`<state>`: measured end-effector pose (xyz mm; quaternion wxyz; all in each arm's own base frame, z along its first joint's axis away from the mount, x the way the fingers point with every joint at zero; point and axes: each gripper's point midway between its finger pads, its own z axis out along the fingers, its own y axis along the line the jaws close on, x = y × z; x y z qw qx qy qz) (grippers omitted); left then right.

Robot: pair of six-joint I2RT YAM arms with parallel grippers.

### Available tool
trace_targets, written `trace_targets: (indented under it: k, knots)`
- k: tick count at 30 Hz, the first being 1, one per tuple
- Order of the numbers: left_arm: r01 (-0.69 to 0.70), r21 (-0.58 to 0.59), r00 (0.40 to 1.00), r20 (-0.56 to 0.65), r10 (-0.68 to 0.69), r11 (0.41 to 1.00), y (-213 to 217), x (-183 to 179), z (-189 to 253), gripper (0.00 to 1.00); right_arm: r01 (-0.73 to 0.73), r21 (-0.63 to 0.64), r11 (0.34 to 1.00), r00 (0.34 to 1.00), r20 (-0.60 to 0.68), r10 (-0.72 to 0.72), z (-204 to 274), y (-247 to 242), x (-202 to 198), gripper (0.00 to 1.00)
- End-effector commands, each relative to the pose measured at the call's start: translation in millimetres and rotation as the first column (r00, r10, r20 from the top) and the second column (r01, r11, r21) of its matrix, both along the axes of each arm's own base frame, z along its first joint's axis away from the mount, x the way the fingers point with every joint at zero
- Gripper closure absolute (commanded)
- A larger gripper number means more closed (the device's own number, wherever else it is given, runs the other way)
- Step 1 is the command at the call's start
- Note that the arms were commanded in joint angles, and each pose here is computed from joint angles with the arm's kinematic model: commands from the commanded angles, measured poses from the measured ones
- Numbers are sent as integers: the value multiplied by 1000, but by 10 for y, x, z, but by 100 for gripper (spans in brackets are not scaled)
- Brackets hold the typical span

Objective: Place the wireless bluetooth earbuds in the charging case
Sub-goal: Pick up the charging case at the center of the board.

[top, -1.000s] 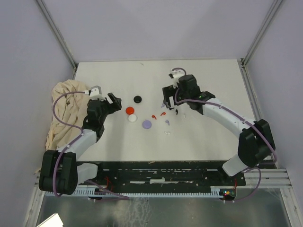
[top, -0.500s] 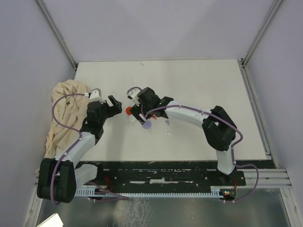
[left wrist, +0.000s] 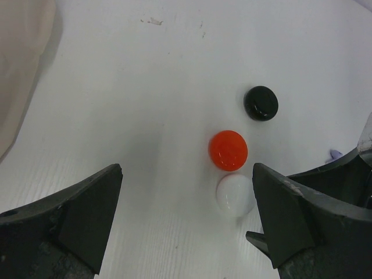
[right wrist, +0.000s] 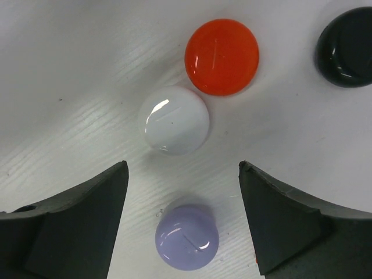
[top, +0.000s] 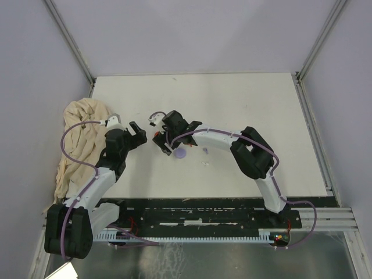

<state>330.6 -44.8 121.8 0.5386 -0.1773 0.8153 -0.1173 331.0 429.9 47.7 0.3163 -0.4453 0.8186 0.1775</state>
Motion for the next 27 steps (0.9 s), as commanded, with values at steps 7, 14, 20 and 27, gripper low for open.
trace_targets:
  k: [7, 14, 20, 27]
  knots:
    - [-44, -28, 999, 18, 44, 999, 35, 14, 97, 1, -57, 114, 992, 998, 24, 55, 131, 374, 79, 19]
    - [-47, -25, 999, 16, 47, 999, 41, 8, 90, 2, -56, 102, 993, 998, 13, 55, 16, 392, 96, 22]
    - [-56, -17, 998, 13, 56, 998, 65, 2, 74, 2, -54, 89, 995, 999, 3, 54, -74, 400, 104, 25]
    - [-57, -13, 998, 7, 57, 998, 69, -3, 51, 3, -53, 74, 996, 999, -6, 53, -150, 392, 106, 32]
